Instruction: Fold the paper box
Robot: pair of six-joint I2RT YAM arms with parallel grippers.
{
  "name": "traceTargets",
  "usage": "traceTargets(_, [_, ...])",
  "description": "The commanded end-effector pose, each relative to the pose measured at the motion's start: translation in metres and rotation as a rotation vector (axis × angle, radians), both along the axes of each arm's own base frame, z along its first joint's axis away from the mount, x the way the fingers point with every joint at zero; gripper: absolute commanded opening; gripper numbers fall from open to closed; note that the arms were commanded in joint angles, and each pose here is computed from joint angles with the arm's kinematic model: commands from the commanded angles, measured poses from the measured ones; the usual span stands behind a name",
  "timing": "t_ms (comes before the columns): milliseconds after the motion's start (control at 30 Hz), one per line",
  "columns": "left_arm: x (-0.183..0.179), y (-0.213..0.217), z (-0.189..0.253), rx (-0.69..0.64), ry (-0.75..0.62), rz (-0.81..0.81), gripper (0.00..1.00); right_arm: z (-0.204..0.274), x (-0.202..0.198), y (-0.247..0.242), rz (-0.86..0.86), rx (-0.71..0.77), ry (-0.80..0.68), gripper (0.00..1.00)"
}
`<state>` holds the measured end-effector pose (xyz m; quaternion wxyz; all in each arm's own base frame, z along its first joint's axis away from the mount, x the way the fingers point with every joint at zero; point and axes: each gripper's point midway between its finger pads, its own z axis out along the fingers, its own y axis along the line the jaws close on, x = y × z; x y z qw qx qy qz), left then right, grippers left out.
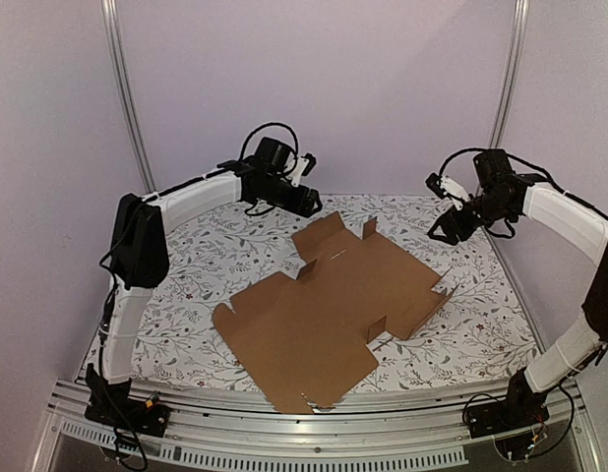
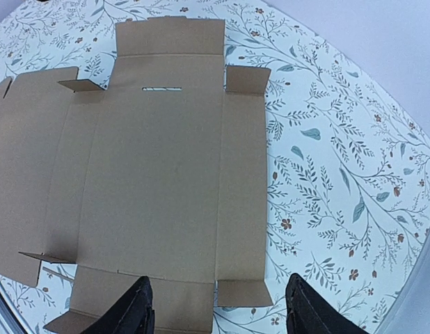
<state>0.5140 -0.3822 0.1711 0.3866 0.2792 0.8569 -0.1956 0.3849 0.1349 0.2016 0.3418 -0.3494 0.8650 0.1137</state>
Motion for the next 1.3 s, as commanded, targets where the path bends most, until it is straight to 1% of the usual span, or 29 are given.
traceTargets(0, [0.016, 0.026, -0.058, 0.103, 0.095, 0.03, 0.78, -0.025, -0.018, 0.004, -0.015, 0.058, 0.107, 0.63])
traceTargets(67, [0.02, 0.027, -0.07, 0.111, 0.104, 0.022, 0.78, -0.03, -0.018, 0.003, -0.025, 0.067, 0.113, 0.63])
traceTargets(200, [0.017, 0.021, -0.101, 0.077, 0.182, -0.018, 0.77, -0.036, -0.015, -0.003, -0.063, 0.074, 0.13, 0.63])
traceTargets(300, [0.017, 0.019, -0.121, 0.068, 0.22, -0.032, 0.73, -0.038, -0.014, -0.011, -0.08, 0.074, 0.134, 0.63])
traceTargets(367, [0.015, 0.013, -0.129, 0.045, 0.243, -0.055, 0.68, -0.04, -0.013, -0.014, -0.092, 0.083, 0.143, 0.63])
traceTargets(500, [0.015, 0.003, -0.133, -0.003, 0.25, -0.092, 0.44, -0.044, -0.012, -0.021, -0.109, 0.082, 0.151, 0.63])
traceTargets(667, [0.008, -0.012, -0.114, -0.084, 0.235, -0.152, 0.12, -0.05, -0.01, -0.026, -0.118, 0.073, 0.168, 0.63])
traceTargets(767, [-0.007, -0.016, -0.094, -0.102, 0.174, -0.205, 0.02, -0.056, -0.007, -0.024, -0.116, 0.085, 0.203, 0.63])
traceTargets(800, [-0.013, -0.017, -0.073, -0.116, 0.124, -0.222, 0.0, -0.055, -0.006, -0.023, -0.115, 0.096, 0.211, 0.63])
traceTargets(1000, [-0.06, -0.012, 0.001, -0.191, -0.106, -0.304, 0.0, -0.053, 0.001, -0.016, -0.095, 0.197, 0.299, 0.67])
traceTargets(1033, [-0.07, -0.009, 0.002, -0.192, -0.126, -0.314, 0.0, -0.054, 0.003, -0.014, -0.085, 0.208, 0.311, 0.67])
traceTargets(1100, [-0.083, -0.004, 0.025, -0.218, -0.195, -0.322, 0.0, -0.047, 0.006, -0.008, -0.055, 0.236, 0.321, 0.68])
traceTargets(1267, [-0.102, 0.008, 0.05, -0.245, -0.238, -0.313, 0.0, -0.021, 0.019, 0.008, 0.009, 0.324, 0.315, 0.69])
